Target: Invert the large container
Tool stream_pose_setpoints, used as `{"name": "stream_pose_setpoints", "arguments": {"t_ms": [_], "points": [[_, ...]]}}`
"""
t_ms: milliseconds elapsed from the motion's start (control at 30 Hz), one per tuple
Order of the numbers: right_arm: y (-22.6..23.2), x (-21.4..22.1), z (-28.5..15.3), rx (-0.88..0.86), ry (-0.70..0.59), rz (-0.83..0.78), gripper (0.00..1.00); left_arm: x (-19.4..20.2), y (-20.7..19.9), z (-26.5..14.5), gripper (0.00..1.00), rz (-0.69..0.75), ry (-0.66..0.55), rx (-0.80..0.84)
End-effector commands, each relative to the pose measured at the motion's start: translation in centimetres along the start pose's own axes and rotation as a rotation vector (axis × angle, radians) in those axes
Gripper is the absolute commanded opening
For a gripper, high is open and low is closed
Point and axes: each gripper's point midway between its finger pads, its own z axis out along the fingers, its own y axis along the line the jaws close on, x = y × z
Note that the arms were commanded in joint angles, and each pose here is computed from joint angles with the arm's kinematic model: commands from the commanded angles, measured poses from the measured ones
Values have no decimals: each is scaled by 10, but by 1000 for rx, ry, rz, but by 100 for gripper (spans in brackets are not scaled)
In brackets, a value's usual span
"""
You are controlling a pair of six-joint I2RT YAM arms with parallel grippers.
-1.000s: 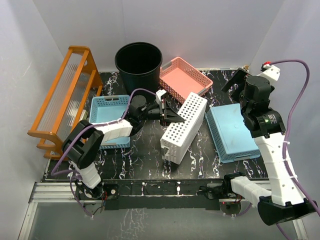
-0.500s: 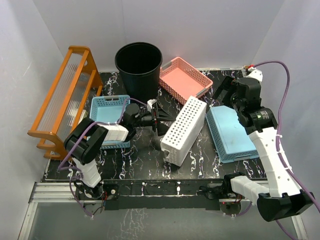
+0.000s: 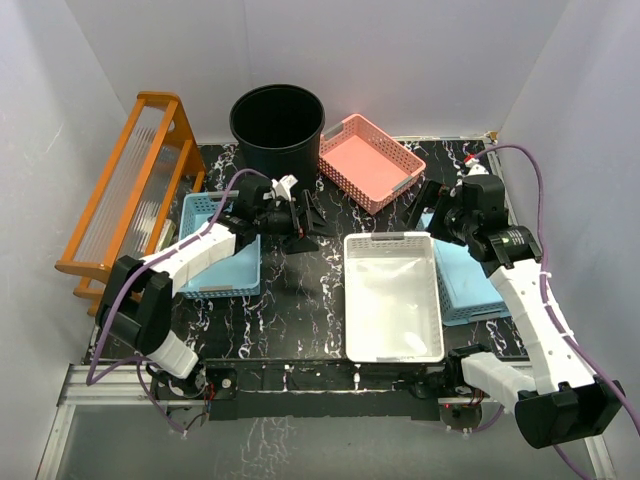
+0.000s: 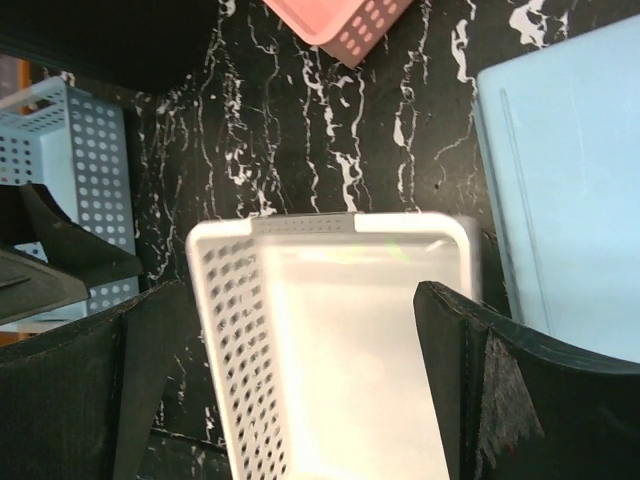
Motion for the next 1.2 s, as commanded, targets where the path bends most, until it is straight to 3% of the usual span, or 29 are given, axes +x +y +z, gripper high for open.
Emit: {"name": "stream_pose_setpoints", "arguments": {"t_ms": [0, 133, 367, 467, 667, 833, 967, 1100, 1167], "points": [[-5, -18, -15, 51, -59, -46, 98, 6, 2, -11, 89, 86, 26, -59], [-18, -8, -14, 109, -15, -69, 98, 4, 2, -15, 89, 163, 27, -97], [36, 43, -4, -207, 168, -143, 98, -19, 2, -34, 91, 254, -30, -246], [57, 76, -4, -247, 241, -214, 98, -47, -3, -57, 92, 285, -106, -327], [110, 159, -4, -301, 394, -347, 98, -88, -24, -87, 93, 262, -242, -325], [121, 206, 8, -257, 470, -420, 97, -111, -16, -113, 94, 225, -429, -449], [93, 245, 28, -130, 574, -459, 74, -113, -10, -123, 98, 206, -493, -478], [74, 254, 38, -47, 576, -484, 50, -111, -5, -127, 99, 229, -501, -501], [79, 253, 39, -68, 567, -476, 33, -108, -5, -127, 99, 269, -508, -478]]}}
